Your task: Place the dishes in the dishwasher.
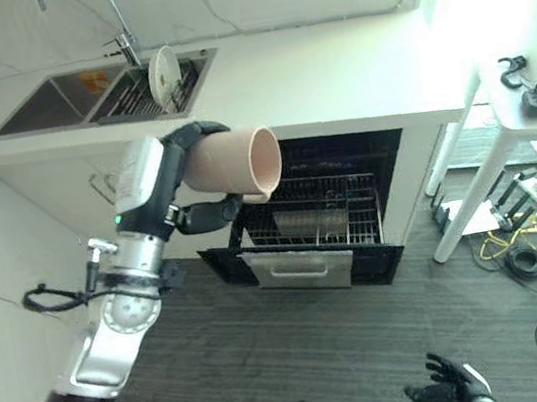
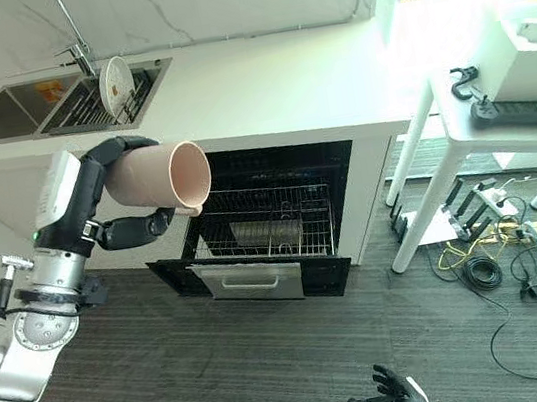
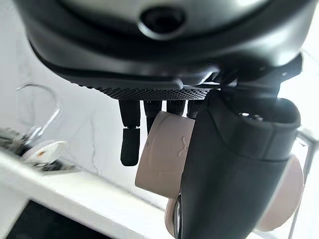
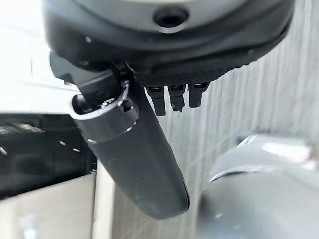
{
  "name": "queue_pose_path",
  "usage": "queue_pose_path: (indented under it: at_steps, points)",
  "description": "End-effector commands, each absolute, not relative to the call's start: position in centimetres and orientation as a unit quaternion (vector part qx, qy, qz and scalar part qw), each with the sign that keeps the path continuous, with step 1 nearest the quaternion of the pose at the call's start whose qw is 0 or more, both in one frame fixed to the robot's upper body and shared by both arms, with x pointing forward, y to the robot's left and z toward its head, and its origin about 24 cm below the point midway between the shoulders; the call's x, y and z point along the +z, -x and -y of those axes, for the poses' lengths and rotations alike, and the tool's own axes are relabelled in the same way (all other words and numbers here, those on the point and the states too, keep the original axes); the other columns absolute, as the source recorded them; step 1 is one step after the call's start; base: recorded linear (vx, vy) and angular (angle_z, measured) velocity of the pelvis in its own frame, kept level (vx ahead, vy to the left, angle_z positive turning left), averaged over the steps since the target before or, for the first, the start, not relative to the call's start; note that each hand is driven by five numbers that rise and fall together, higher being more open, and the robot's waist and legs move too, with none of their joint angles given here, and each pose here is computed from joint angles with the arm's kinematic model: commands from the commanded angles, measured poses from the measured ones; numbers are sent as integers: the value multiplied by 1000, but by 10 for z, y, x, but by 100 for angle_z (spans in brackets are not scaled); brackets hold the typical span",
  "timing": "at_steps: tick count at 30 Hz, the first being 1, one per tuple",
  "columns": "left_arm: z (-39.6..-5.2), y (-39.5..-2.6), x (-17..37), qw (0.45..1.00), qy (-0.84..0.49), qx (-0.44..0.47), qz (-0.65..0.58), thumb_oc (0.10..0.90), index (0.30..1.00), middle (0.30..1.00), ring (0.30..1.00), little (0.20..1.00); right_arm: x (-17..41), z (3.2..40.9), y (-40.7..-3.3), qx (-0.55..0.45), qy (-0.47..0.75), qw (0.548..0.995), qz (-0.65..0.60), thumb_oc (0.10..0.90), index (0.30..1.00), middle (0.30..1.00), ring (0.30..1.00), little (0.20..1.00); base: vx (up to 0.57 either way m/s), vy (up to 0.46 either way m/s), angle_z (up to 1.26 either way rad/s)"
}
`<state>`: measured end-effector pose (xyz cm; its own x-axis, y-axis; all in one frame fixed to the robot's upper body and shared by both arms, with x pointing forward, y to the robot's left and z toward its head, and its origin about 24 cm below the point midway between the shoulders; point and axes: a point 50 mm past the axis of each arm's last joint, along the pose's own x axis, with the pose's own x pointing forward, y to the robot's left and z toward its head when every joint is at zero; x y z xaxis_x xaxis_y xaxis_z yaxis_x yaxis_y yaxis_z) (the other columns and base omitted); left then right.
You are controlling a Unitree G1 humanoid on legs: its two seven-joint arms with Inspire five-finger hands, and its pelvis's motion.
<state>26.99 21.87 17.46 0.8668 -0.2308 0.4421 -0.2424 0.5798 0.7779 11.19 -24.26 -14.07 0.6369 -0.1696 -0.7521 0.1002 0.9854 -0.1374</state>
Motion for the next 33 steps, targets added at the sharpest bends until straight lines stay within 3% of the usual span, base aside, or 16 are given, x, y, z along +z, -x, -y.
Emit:
queue_pose_path:
  at_steps: [1, 6, 13, 20, 26, 33]
  points:
    - [-219, -271, 217, 813, -468, 64, 340, 400, 300, 300, 300, 300, -117, 236, -157, -67, 66, 944, -318, 800, 900, 900, 900, 900, 101, -22, -13]
    - [-212, -276, 223, 809, -470, 65, 347, 400, 300, 300, 300, 300, -116, 234, -160, -59, 63, 945, -315, 800, 900, 900, 900, 900, 161, -189, -14]
    - [-224, -284, 224, 818, -471, 108, 311, 400, 300, 300, 300, 300, -120, 232, -157, -28, 35, 940, -337, 800, 900, 900, 900, 900, 268, -510, 4]
    - [-215, -277, 213, 840, -428, 109, 316, 400, 300, 300, 300, 300, -113, 248, -149, -93, 39, 945, -311, 800, 900, 900, 900, 900, 226, -409, 17]
    - [-208, -281, 205, 856, -408, 85, 307, 400, 300, 300, 300, 300, -119, 245, -139, -113, 30, 939, -324, 800, 900, 900, 900, 900, 154, 74, 23]
    - [-212, -278, 189, 876, -386, 67, 283, 400, 300, 300, 300, 300, -103, 237, -145, -142, 3, 958, -249, 800, 900, 900, 900, 900, 70, 121, -6]
